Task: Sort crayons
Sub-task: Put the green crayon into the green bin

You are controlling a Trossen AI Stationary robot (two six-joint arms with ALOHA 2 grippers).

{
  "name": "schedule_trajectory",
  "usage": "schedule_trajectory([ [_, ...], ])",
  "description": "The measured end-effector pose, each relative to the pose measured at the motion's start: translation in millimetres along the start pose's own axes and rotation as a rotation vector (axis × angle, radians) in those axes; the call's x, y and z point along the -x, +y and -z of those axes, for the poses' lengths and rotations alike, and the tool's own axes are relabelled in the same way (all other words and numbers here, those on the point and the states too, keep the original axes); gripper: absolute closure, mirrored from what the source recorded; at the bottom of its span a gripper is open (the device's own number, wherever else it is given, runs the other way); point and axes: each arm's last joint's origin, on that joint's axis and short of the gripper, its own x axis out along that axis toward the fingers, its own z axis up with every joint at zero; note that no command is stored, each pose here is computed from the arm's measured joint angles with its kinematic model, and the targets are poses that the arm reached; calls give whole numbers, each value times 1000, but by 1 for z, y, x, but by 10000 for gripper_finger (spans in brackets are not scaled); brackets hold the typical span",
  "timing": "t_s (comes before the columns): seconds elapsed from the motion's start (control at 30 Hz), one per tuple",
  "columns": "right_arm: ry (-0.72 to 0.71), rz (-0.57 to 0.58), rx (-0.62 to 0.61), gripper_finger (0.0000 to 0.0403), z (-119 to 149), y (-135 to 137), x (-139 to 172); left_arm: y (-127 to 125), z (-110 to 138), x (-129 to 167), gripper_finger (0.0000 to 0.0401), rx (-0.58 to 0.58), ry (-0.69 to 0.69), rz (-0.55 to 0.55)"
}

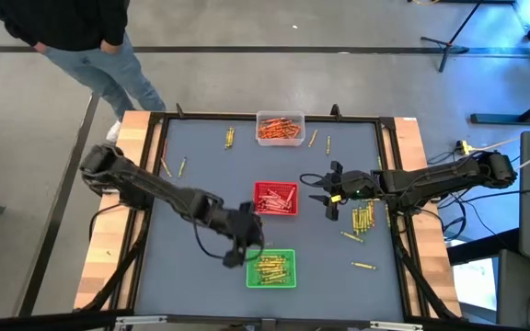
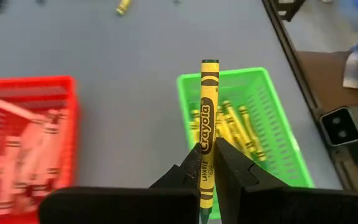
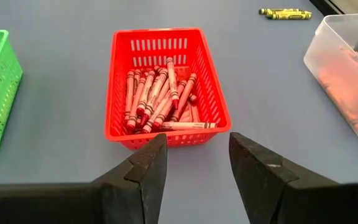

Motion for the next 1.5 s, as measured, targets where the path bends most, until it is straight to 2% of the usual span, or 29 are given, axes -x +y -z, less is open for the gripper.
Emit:
schedule_trajectory([
  [0.23,4,-3,-1,233,0,0,0,-35,-9,-38,392,12,43,71],
  [0.43,2,-2,-2,233,0,0,0,-50,-1,-59,392,-11,80,100],
  [0.53,-3,-3,-3,233,0,0,0,-51,0,-62,392,-9,78,75],
  [0.7,-5,-1,-4,233,0,0,0,-43,0,-63,366,87,84,27],
  [0.9,-4,1,-5,233,0,0,0,-40,-2,-62,301,134,105,82],
  [1.07,-1,0,-30,233,0,0,0,-31,-11,-44,281,159,104,106],
  [1.23,-1,0,-31,233,0,0,0,-24,-16,-10,283,158,86,-32],
  [1.37,-1,0,-31,233,0,0,0,-12,-15,23,284,207,93,-235],
  [1.5,-1,0,-31,233,0,0,0,11,-6,54,284,285,171,-430],
])
